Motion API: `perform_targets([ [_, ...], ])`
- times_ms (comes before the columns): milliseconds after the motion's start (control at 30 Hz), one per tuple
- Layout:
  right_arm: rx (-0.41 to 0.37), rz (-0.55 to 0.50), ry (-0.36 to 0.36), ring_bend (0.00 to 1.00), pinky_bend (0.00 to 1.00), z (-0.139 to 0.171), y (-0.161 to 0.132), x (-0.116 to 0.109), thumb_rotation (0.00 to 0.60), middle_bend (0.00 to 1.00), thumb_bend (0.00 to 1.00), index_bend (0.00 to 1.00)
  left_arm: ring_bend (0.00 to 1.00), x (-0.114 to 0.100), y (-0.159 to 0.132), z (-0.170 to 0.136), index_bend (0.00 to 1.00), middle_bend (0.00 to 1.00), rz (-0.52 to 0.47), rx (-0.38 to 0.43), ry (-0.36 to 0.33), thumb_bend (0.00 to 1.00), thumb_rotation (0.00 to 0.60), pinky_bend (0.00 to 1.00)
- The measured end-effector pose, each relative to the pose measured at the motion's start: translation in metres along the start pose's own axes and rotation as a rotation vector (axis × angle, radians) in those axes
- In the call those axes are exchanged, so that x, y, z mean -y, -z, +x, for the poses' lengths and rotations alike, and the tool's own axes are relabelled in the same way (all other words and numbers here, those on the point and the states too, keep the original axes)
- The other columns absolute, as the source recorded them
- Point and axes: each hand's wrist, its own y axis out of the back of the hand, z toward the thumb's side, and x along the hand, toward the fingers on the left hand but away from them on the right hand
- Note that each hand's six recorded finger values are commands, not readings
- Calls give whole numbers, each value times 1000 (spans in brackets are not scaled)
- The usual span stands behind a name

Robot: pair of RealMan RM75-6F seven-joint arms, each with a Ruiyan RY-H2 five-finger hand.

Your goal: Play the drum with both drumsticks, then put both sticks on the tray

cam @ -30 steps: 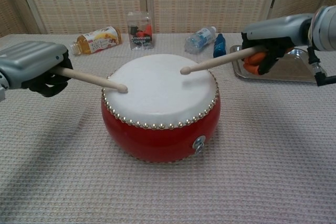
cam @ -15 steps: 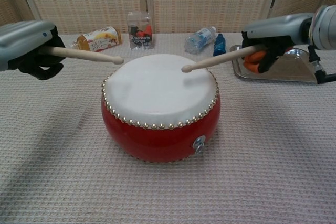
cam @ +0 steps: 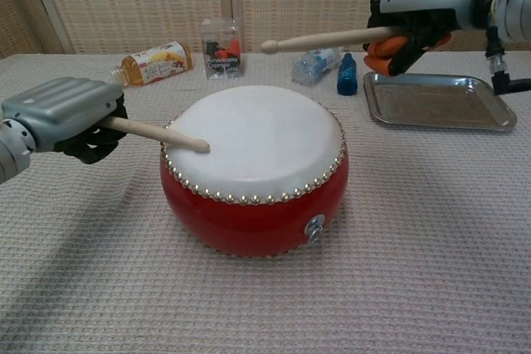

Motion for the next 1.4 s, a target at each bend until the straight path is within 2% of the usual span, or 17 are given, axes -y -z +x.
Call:
perform_targets([
  [100, 11, 12, -22, 1000, 1000, -1, 5, 5, 600, 1000, 885, 1000, 1000, -14, 2, -1, 1000, 1000, -49, -10, -39, 594, 600, 1000],
  [267, 69, 82, -124, 1000, 1000, -8, 21, 37, 600, 1000, 885, 1000, 1000, -43, 11, -5, 1000, 1000, -142, -19, -105, 594, 600, 1000],
  [433, 109, 153, -197, 1000, 1000, -14, 27, 59, 600, 1000, 884, 1000, 1000, -43, 8, -3, 1000, 1000, -152, -15, -99, 594, 600, 1000],
  [600, 77, 96, -142, 1000, 1000, -13, 12, 45, 600, 1000, 884, 1000, 1000, -22, 1, 1, 1000, 1000, -90, -5, -53, 594, 600, 1000],
  [700, 36, 38, -85, 1000, 1000, -8, 0, 25, 600, 1000, 885, 1000, 1000, -7, -1, 4, 1000, 1000, -25, -1, -18, 594, 600, 1000],
  [800, 22, -3, -44, 1000, 1000, -3, -1, 10, 600, 1000, 884, 1000, 1000, -2, 0, 5, 1000, 1000, 19, -7, -12, 594, 600, 1000],
  [900, 33, -2, -53, 1000, 1000, -4, 4, 14, 600, 1000, 884, 1000, 1000, -12, 1, 3, 1000, 1000, -17, -13, -40, 594, 600, 1000],
  [1067, 71, 55, -124, 1000, 1000, -13, 19, 42, 600, 1000, 885, 1000, 1000, -42, 9, -4, 1000, 1000, -101, -21, -113, 594, 600, 1000],
  [1167, 97, 90, -165, 1000, 1000, -16, 26, 59, 600, 1000, 885, 1000, 1000, -53, 13, -6, 1000, 1000, -134, -25, -135, 595, 600, 1000],
  [1267, 103, 103, -177, 1000, 1000, -18, 26, 64, 600, 1000, 884, 1000, 1000, -48, 10, -4, 1000, 1000, -119, -19, -119, 594, 600, 1000],
  [1400, 86, 67, -137, 1000, 1000, -16, 16, 51, 600, 1000, 885, 1000, 1000, -29, 1, 0, 1000, 1000, -69, -5, -71, 594, 600, 1000],
])
